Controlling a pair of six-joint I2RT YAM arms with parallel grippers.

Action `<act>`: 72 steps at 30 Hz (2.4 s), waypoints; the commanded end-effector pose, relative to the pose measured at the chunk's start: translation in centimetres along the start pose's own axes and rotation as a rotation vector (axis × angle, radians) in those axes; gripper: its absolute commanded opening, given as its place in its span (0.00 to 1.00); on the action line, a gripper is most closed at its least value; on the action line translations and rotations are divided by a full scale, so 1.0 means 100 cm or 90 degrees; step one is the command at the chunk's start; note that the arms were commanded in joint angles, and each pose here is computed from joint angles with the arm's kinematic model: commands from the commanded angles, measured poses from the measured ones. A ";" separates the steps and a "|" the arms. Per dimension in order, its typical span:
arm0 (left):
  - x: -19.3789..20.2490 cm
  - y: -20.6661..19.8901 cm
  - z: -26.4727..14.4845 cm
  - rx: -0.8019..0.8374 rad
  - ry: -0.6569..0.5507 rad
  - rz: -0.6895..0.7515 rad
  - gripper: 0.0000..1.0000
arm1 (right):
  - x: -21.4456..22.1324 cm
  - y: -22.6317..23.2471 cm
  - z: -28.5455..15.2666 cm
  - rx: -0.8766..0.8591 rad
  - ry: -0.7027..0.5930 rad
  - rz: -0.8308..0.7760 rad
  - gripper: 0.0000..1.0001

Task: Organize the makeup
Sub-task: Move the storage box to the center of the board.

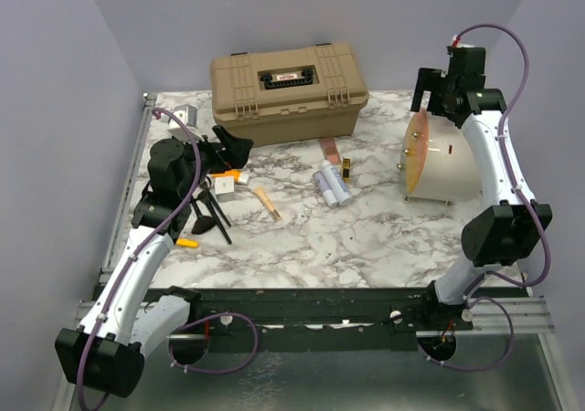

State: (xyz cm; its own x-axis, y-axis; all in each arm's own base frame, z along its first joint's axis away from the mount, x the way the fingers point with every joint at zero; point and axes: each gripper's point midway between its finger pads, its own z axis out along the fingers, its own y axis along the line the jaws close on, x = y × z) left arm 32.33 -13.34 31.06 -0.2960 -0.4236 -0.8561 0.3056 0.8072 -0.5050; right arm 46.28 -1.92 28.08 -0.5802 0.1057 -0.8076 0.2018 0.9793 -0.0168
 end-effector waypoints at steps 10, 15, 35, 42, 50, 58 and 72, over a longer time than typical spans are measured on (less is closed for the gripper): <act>0.006 -0.002 0.005 0.011 0.014 -0.023 0.99 | 0.027 0.036 -0.051 -0.185 0.020 -0.047 1.00; 0.008 -0.003 0.006 0.015 0.020 -0.028 0.99 | 0.019 0.035 -0.072 -0.199 -0.018 -0.057 1.00; 0.006 -0.002 0.004 0.014 0.010 -0.020 0.99 | -0.002 0.005 0.011 -0.008 0.060 0.004 1.00; 0.013 -0.002 0.010 0.020 0.030 -0.030 0.99 | 0.025 -0.001 0.030 0.012 0.095 -0.013 1.00; 0.022 -0.001 0.012 0.022 0.049 -0.044 0.99 | 0.039 0.024 0.040 -0.077 0.126 -0.023 1.00; 0.017 -0.004 0.015 0.028 0.047 -0.048 0.99 | 0.053 0.059 0.029 -0.220 0.176 -0.034 1.00; 0.013 -0.009 0.013 0.037 0.045 -0.052 0.99 | 0.084 0.077 -0.014 -0.329 0.204 -0.028 1.00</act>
State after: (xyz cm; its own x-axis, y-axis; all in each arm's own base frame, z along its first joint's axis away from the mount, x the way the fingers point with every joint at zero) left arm 32.98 -14.80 29.08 -0.3887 -0.4425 -0.8082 0.3054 0.7657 -0.5661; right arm 46.99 3.77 25.31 -0.6593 0.0295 -0.7513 -0.1424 0.9762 0.1633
